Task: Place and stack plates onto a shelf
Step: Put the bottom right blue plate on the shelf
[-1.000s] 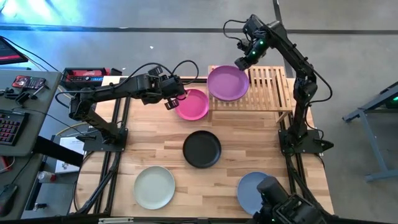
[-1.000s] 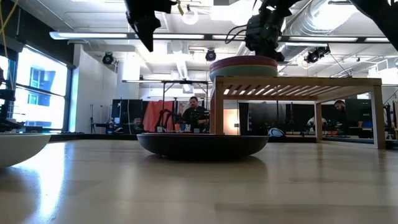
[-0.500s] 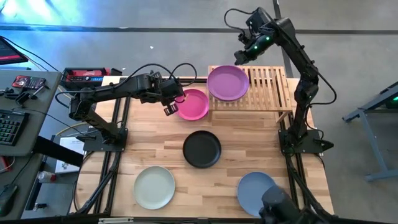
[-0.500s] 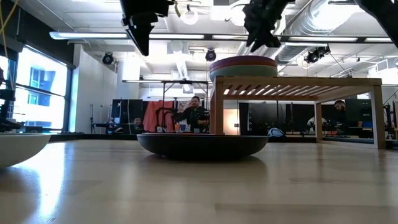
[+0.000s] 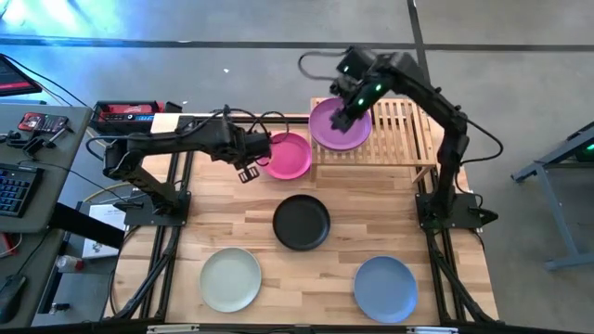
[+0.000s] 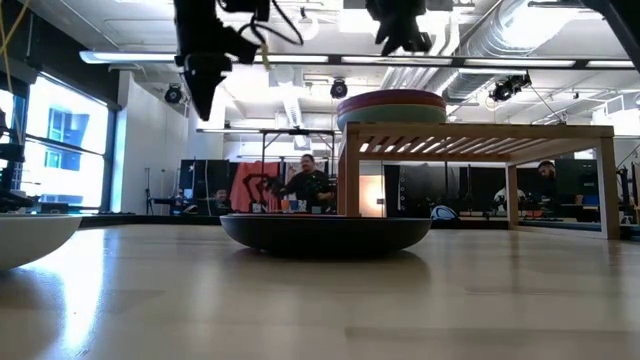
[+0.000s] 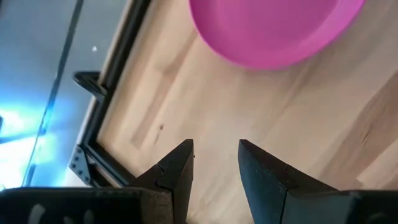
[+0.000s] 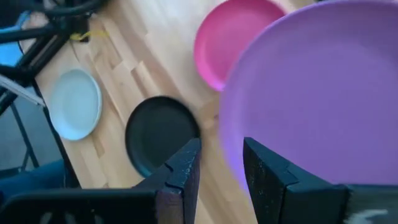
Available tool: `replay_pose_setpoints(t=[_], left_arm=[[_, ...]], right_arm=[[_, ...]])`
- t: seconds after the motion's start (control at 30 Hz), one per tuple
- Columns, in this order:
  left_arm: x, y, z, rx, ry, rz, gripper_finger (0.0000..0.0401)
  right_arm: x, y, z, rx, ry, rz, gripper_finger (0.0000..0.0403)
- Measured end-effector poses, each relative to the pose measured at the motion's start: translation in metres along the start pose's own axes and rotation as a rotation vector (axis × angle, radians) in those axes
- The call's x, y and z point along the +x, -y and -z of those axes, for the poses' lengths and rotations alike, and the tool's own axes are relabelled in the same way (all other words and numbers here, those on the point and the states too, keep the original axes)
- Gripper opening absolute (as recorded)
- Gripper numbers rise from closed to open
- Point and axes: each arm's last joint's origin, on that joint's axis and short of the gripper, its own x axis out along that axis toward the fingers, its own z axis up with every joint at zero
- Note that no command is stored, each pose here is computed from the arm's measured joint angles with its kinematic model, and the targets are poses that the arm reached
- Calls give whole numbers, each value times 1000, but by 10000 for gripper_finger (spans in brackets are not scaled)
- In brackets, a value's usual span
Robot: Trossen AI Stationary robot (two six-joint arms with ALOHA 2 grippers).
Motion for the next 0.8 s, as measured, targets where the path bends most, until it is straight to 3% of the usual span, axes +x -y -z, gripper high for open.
replay_pose_setpoints(t=[0.3,0.5,0.8], left_arm=[[24,9,17,56,-122,-6,117],[34,14,25,98,-174,31,117],[40,18,27,151,-180,92,117]], right_arm=[[26,-84,28,18,-49,69,100],[37,-133,57,125,-8,160,100],[61,-201,109,310,4,195,100]])
